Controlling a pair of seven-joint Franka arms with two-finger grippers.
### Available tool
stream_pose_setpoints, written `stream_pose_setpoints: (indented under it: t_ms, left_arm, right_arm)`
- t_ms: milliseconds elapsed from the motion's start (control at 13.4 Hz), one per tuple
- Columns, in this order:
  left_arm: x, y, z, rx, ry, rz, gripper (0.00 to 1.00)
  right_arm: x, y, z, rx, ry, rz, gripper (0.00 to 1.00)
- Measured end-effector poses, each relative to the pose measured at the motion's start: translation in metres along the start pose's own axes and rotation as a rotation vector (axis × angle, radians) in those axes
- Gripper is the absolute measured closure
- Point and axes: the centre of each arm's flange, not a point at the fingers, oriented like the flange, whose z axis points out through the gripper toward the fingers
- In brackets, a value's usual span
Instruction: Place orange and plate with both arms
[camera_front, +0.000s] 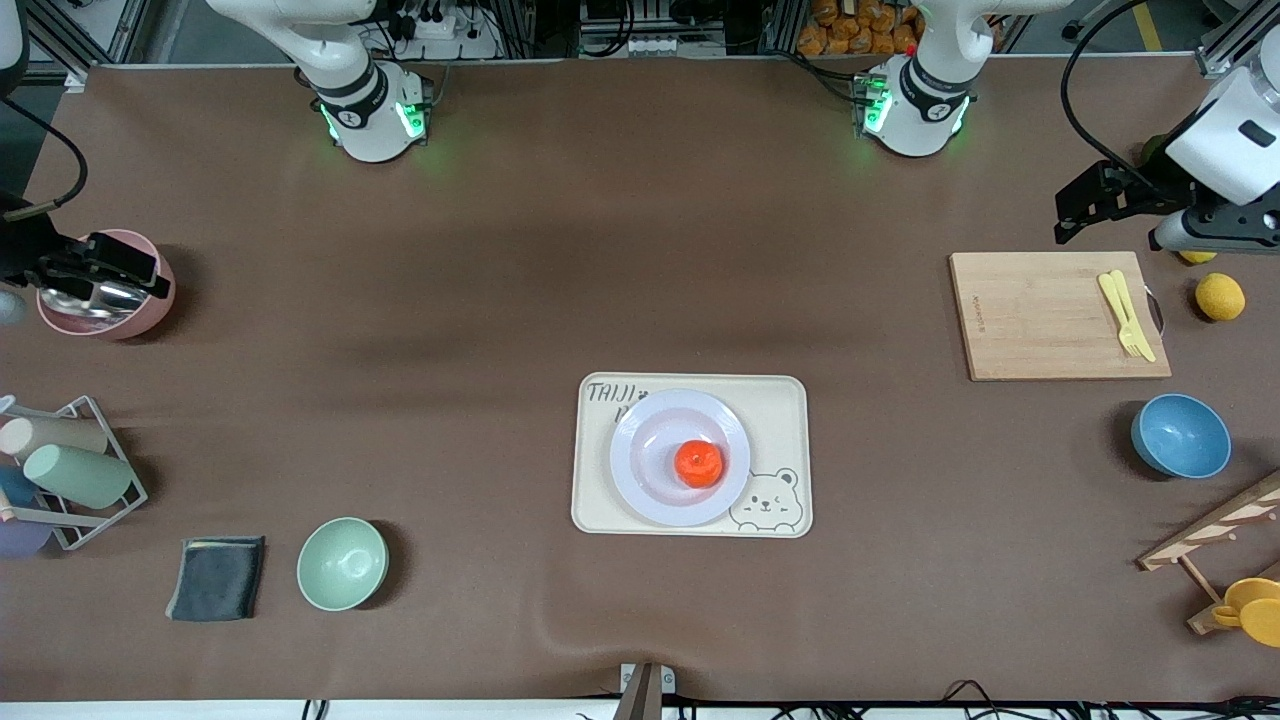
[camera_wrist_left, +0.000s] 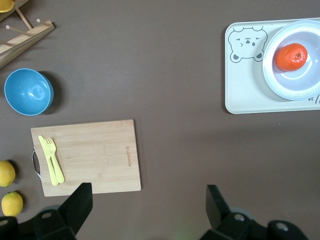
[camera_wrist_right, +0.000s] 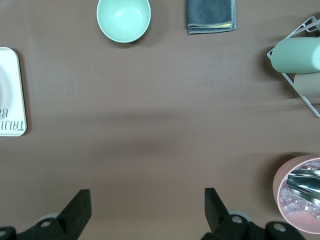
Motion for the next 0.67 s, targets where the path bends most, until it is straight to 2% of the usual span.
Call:
stream_pose_setpoints:
  t_ms: [372,670]
  left_arm:
    - [0.000,0.004,0.000,0.000,0.001,0.007,0.00]
    - [0.000,0.004,0.000,0.000,0.002,0.007,0.00]
  right_arm:
    - [0.000,-0.001,-0.002,-0.032,0.004,-0.006,0.00]
    - [0.000,-0.006,-0.016,-0.037,0.034,0.007,0.00]
